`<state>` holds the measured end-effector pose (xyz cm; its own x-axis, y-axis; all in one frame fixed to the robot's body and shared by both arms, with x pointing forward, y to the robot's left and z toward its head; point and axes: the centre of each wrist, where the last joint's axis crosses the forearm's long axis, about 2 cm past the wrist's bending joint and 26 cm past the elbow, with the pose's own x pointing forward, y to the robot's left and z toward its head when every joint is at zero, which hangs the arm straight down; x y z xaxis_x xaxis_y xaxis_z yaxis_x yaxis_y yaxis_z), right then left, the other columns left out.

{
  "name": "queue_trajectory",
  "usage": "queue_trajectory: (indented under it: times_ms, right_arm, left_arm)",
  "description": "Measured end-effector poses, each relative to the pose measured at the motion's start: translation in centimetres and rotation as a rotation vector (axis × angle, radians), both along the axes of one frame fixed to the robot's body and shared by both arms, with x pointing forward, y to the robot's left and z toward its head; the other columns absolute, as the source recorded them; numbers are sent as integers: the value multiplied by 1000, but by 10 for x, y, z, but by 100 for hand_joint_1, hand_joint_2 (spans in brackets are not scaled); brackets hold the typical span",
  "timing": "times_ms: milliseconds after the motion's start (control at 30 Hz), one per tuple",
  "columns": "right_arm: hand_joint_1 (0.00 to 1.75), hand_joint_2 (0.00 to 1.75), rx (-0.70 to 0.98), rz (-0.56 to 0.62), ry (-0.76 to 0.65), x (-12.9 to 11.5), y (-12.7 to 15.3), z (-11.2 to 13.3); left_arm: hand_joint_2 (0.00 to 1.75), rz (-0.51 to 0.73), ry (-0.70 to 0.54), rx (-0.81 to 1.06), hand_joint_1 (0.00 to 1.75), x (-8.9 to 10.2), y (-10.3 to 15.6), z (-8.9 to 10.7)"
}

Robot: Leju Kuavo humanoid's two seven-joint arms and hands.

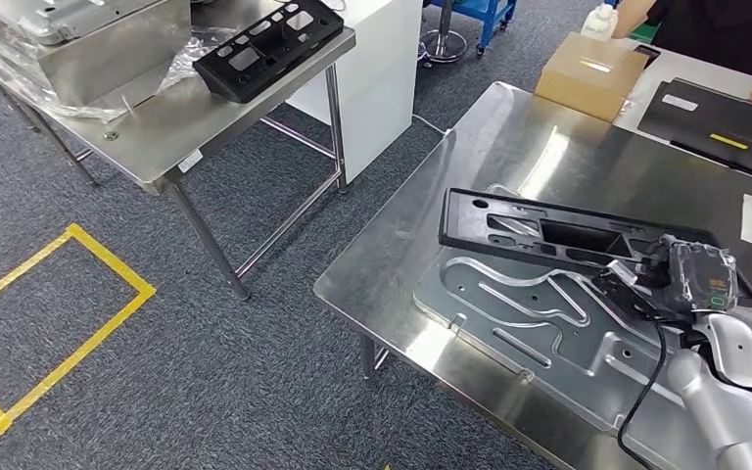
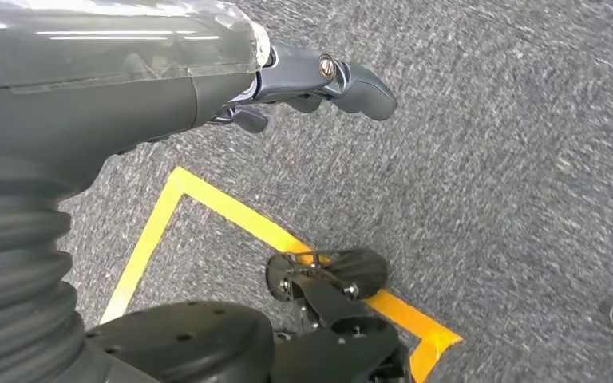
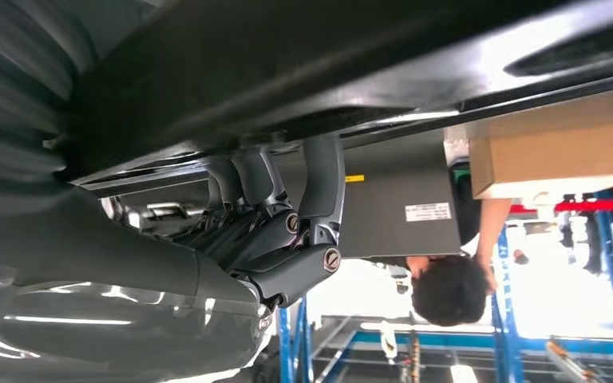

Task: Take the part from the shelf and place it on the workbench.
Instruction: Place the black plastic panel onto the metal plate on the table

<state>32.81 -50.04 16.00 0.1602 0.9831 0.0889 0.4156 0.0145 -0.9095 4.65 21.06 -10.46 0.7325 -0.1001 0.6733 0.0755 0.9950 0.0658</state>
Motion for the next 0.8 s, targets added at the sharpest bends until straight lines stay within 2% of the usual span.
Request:
queue_trajectory:
  times_ms: [267, 400, 800]
  right_arm:
    - [175, 175, -128, 27, 75, -26, 28, 2]
    - [175, 175, -150, 56, 62, -41, 46, 3]
    - [175, 175, -186, 74, 71, -83, 66, 5]
  left_arm:
    - [175, 28, -17, -46, 0, 0, -1, 0]
    - [175, 30, -29, -49, 0, 1, -1, 0]
    - [175, 19, -33, -123, 0, 6, -11, 2]
